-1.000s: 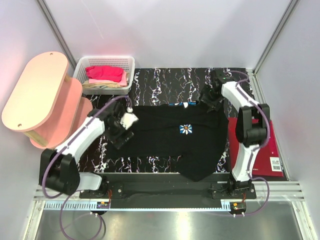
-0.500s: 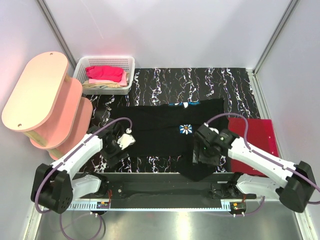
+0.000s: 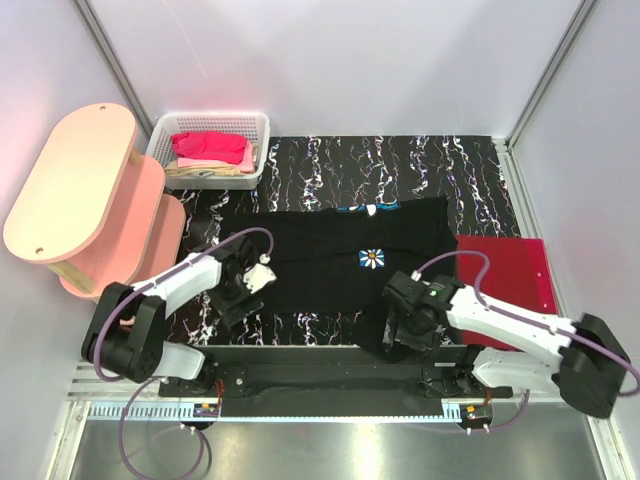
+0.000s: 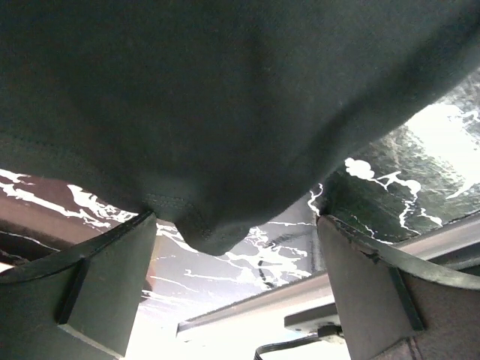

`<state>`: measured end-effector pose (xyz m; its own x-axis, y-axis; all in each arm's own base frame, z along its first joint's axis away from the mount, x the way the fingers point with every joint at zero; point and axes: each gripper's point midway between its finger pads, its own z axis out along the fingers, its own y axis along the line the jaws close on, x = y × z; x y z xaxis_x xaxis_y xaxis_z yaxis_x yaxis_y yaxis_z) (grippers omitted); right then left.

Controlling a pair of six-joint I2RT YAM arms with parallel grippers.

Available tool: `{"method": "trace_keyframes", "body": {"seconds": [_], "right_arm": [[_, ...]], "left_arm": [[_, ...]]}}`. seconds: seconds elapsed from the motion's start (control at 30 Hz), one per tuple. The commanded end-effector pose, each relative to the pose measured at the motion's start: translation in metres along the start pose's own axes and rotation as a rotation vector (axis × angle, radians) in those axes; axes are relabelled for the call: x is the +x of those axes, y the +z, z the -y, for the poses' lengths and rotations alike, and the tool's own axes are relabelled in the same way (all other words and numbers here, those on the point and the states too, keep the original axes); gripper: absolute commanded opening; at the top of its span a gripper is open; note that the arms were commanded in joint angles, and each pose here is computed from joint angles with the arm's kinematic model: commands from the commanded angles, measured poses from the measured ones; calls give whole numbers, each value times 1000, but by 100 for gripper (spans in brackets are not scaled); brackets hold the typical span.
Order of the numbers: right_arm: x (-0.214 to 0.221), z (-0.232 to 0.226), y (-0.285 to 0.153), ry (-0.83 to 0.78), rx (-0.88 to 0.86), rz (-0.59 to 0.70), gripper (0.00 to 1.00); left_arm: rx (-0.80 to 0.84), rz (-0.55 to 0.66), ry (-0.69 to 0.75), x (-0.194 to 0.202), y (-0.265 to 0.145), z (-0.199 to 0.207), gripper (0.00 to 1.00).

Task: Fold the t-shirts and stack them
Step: Fold the tshirt

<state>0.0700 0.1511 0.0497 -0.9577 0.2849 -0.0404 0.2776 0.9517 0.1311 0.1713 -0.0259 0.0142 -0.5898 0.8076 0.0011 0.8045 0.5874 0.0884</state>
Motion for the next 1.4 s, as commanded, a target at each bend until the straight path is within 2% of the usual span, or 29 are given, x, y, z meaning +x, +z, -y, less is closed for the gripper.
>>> {"method": "trace_keyframes", "body": {"seconds": [0.0,0.1,0.3,0.47,0.67,0.77,0.87,0.9,1.0,1.03,1.1,1.13,1.2,1.23,1.33,1.37], "right_arm": [[14,-21,8,-113,-21,-59,79],[17,-21,12,-159,28,-66,79],[13,-22,24,-117,42,-41,77],[2,-15,35,-83,100,18,69],[-8,-13,44,-76,134,68,64],[-12,-12,49,-81,158,84,55],[-16,-14,52,-77,159,102,36],[-17,-14,53,-77,155,107,25],[-18,-16,52,-74,150,115,15],[-19,-16,52,-72,144,119,8],[-20,-19,48,-68,124,130,3],[-21,-21,46,-66,118,136,0],[-24,-25,38,-68,97,151,0],[-25,-26,33,-68,91,153,0],[-30,-29,13,-69,75,181,0],[-33,-30,8,-70,72,198,0]], "left_arm": [[-57,46,-12,-20,-1,-20,95],[-64,54,-19,-26,0,-24,94],[-61,63,-26,-34,1,-28,94],[-50,67,-25,-37,2,-27,84],[-55,82,-27,-37,-2,-26,79],[-60,89,-30,-37,-4,-27,77],[-62,92,-28,-36,-5,-26,74],[-63,91,-31,-36,-5,-26,71],[-65,88,-31,-34,-5,-26,66],[-68,90,-32,-34,-6,-27,65],[-67,92,-33,-35,-6,-27,63],[-69,92,-33,-35,-6,-28,57],[-72,94,-32,-35,-8,-28,48],[-73,95,-32,-36,-9,-29,39],[-78,105,-32,-37,-14,-30,27],[-78,108,-33,-38,-16,-30,17]]}}
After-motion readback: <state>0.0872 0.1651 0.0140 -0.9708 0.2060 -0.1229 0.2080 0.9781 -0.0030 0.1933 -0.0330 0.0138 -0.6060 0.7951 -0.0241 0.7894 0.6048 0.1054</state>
